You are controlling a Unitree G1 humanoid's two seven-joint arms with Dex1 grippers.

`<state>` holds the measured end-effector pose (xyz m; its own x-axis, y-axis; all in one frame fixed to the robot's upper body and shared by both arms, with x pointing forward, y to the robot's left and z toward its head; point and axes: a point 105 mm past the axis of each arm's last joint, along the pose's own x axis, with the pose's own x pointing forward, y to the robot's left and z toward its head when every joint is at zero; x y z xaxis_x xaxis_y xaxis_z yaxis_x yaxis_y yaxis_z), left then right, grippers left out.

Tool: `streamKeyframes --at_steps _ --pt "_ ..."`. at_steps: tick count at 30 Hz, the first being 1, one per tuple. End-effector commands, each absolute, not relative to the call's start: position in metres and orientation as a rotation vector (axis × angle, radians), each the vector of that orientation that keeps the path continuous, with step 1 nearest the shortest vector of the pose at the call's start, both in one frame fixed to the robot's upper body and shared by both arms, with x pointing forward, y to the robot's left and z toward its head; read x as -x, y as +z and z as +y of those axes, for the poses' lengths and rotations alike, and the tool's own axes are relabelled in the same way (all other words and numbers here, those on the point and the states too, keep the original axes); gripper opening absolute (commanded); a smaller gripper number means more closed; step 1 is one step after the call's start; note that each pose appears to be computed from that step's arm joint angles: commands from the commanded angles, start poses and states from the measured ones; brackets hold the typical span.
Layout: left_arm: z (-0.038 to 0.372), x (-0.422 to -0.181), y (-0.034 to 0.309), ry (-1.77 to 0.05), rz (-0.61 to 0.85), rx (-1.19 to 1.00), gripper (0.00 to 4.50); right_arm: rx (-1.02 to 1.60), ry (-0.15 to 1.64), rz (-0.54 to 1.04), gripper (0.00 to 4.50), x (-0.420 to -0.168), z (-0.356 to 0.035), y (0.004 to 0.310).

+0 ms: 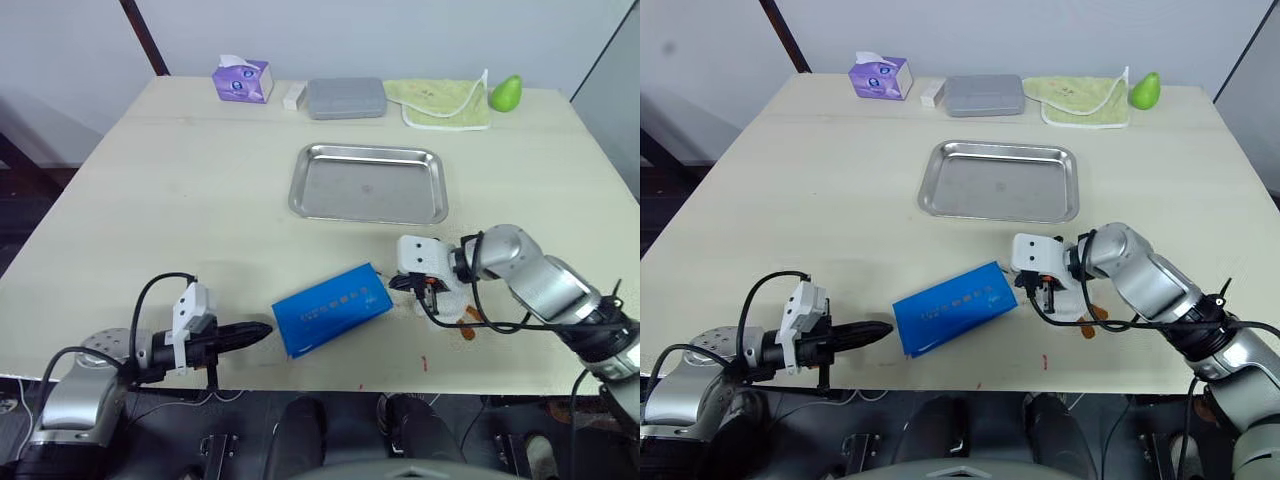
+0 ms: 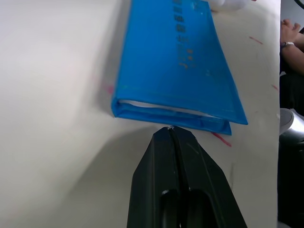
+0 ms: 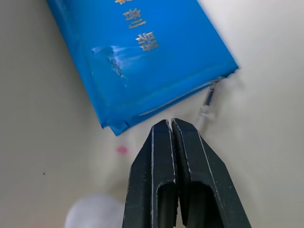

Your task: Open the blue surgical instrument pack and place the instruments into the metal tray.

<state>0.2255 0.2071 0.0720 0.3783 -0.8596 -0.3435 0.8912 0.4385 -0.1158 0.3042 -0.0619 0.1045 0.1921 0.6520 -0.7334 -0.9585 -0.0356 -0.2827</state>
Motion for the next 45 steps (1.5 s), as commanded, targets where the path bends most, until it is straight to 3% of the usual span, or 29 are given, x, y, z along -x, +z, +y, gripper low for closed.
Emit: streamKeyframes --at_steps 1,12,25,32,45 --pt "0.198 -0.230 0.076 -1.127 0.352 -0.128 0.00 0.949 1.395 0.419 0.08 -0.305 -0.055 0.105" --pt "0.176 -0.246 0.084 -1.154 0.289 -0.134 0.00 0.790 1.472 0.422 0.08 -0.279 -0.052 0.109" --pt "0.145 -0.272 0.078 -1.300 0.277 -0.231 0.00 0.658 1.269 0.519 0.08 -0.253 -0.099 0.101" --pt "0.124 -0.281 0.080 -1.358 0.255 -0.258 0.00 0.664 1.127 0.554 0.08 -0.262 -0.124 0.094" --pt "0.134 -0.287 0.076 -1.316 0.253 -0.288 0.00 0.660 1.136 0.536 0.08 -0.264 -0.118 0.094"
